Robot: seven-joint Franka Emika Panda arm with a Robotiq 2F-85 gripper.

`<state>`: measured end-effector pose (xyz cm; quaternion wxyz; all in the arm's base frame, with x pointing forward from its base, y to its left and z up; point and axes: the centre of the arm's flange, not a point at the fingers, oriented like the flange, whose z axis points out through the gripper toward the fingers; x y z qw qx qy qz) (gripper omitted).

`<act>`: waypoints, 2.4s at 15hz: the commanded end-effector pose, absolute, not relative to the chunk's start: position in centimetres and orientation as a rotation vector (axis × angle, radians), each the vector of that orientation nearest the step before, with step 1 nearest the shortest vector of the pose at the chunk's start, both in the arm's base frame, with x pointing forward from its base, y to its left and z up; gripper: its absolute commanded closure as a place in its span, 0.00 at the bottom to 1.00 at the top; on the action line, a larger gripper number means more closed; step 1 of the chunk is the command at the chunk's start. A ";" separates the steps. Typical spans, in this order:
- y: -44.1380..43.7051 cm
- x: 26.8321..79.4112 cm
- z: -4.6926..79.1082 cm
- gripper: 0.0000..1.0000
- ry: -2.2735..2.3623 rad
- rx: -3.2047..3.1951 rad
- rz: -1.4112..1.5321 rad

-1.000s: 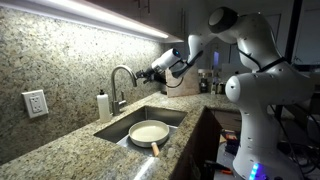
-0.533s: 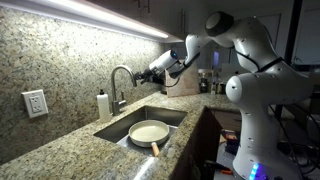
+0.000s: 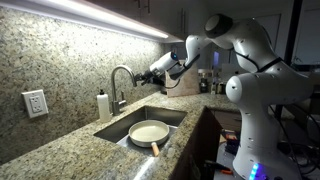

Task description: Turn the faucet to the right then open and close the tap and turn the faucet to the left,pick up the sponge and scrub the pan

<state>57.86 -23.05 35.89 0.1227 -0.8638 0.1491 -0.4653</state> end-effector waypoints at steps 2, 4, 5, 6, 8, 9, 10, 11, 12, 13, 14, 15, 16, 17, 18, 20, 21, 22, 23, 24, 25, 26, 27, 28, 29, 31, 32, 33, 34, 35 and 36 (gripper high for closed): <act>-24.7 60.5 35.9 0.00 0.401 -2.499 -1.377; -24.5 61.7 35.7 0.00 0.389 -2.489 -1.371; -24.2 62.6 35.5 0.00 0.377 -2.482 -1.369; -23.9 63.2 35.4 0.00 0.368 -2.475 -1.367; -23.3 64.5 35.0 0.00 0.354 -2.468 -1.366; -23.0 65.2 34.8 0.00 0.350 -2.470 -1.365; -23.0 65.7 34.6 0.00 0.353 -2.479 -1.367; -23.0 66.1 34.4 0.00 0.358 -2.491 -1.365; -23.2 66.3 34.1 0.00 0.366 -2.511 -1.367; -23.5 66.5 33.9 0.00 0.367 -2.532 -1.367; -23.9 66.6 33.8 0.00 0.368 -2.549 -1.368; -24.3 66.7 33.7 0.00 0.366 -2.562 -1.370; -24.6 66.7 33.8 0.00 0.362 -2.575 -1.369; -24.7 66.7 33.8 0.00 0.349 -2.583 -1.368; -24.9 66.6 33.9 0.00 0.337 -2.588 -1.365; -25.0 66.7 34.0 0.00 0.307 -2.598 -1.361; -25.0 66.8 34.0 0.00 0.283 -2.599 -1.348; -24.8 66.9 34.2 0.00 0.251 -2.581 -1.329; -22.3 63.5 31.1 0.00 0.293 -2.579 -1.387; -21.7 63.6 31.1 0.00 0.282 -2.572 -1.381; -21.3 63.7 31.0 0.00 0.277 -2.566 -1.376; -21.1 63.8 30.9 0.00 0.275 -2.562 -1.373; -21.0 63.8 30.8 0.00 0.275 -2.562 -1.371; -21.1 63.8 30.7 0.00 0.276 -2.562 -1.370; -21.1 63.8 30.7 0.00 0.277 -2.562 -1.370; -21.6 64.0 31.3 0.00 0.255 -2.544 -1.384; -21.6 64.2 31.5 0.00 0.243 -2.540 -1.378; -21.6 64.7 31.8 0.00 0.232 -2.525 -1.367; -21.5 65.1 32.0 0.00 0.220 -2.523 -1.354; -21.3 65.4 32.2 0.00 0.212 -2.526 -1.344; -21.3 65.6 32.3 0.00 0.218 -2.530 -1.337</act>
